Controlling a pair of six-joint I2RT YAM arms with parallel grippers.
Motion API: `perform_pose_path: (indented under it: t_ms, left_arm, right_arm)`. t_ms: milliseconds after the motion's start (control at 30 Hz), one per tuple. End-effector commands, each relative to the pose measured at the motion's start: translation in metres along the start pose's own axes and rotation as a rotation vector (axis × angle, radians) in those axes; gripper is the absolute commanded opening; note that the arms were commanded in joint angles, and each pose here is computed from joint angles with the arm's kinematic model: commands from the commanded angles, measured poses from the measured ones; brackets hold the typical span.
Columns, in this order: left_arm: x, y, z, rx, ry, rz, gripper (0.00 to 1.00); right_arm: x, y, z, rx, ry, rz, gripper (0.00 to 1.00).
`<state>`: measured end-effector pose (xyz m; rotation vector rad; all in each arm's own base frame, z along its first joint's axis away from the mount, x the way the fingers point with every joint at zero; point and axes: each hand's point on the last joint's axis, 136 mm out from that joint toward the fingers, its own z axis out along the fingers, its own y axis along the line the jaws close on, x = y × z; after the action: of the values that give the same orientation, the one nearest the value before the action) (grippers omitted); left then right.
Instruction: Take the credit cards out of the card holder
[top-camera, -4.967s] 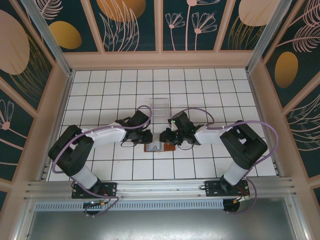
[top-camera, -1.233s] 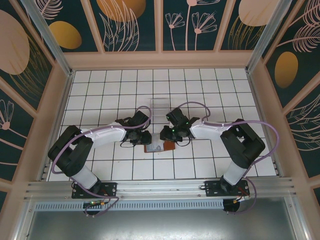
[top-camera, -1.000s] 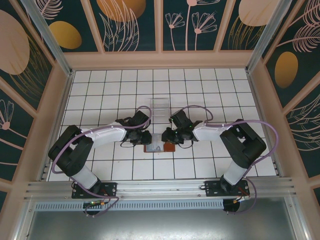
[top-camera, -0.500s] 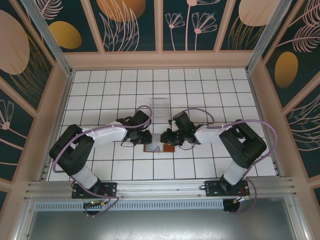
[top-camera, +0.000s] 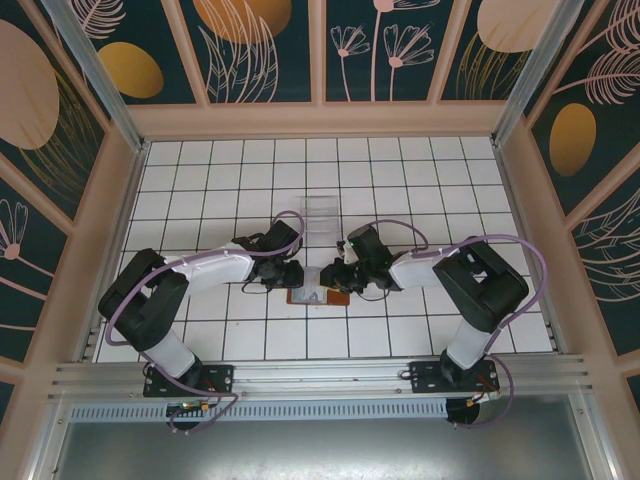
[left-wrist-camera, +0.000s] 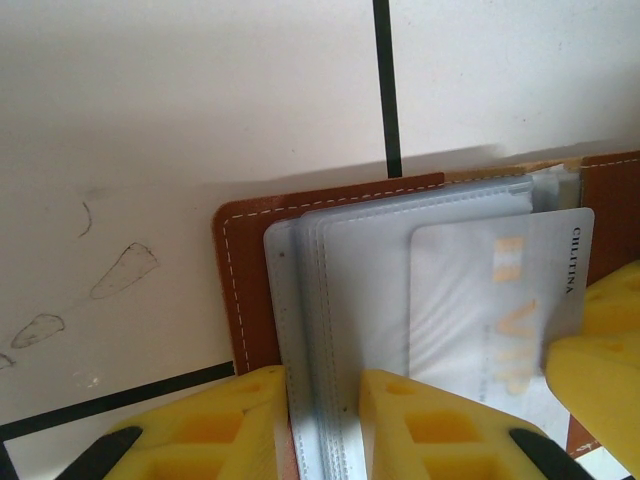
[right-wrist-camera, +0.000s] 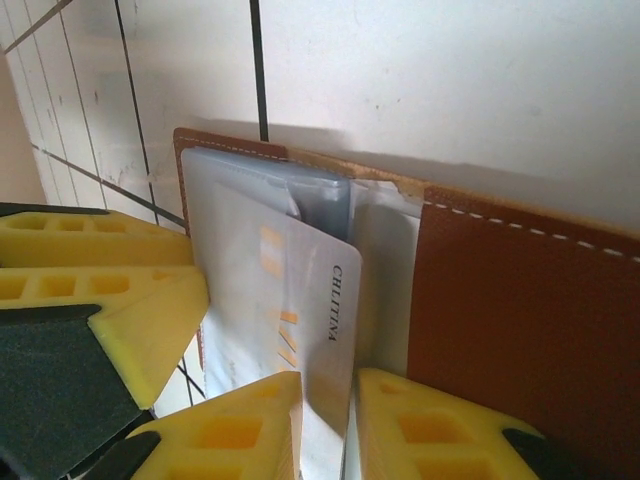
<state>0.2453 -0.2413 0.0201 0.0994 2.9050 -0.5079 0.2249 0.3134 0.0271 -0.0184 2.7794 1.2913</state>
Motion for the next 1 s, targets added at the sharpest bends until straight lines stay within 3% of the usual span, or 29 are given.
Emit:
perform_pose_path:
  t_ms: [0, 400, 967]
  left_arm:
    - [0.029, 0.039, 0.016, -0.152, 0.093, -0.005, 0.27]
    - [0.033, 0.042, 0.014, -0.154, 0.092, -0.014, 0.26]
    - [0.036, 0.036, 0.011, -0.111, 0.089, -0.034, 0.26]
  right_arm:
    - [0.003, -0.007, 0.004, -0.011, 0.012, 0.022, 0.22]
    - [0.000, -0.018, -0.008, 0.010, -0.020, 0.044, 0.11]
    - [-0.002, -0.028, -0.032, 0.057, -0.055, 0.031, 0.06]
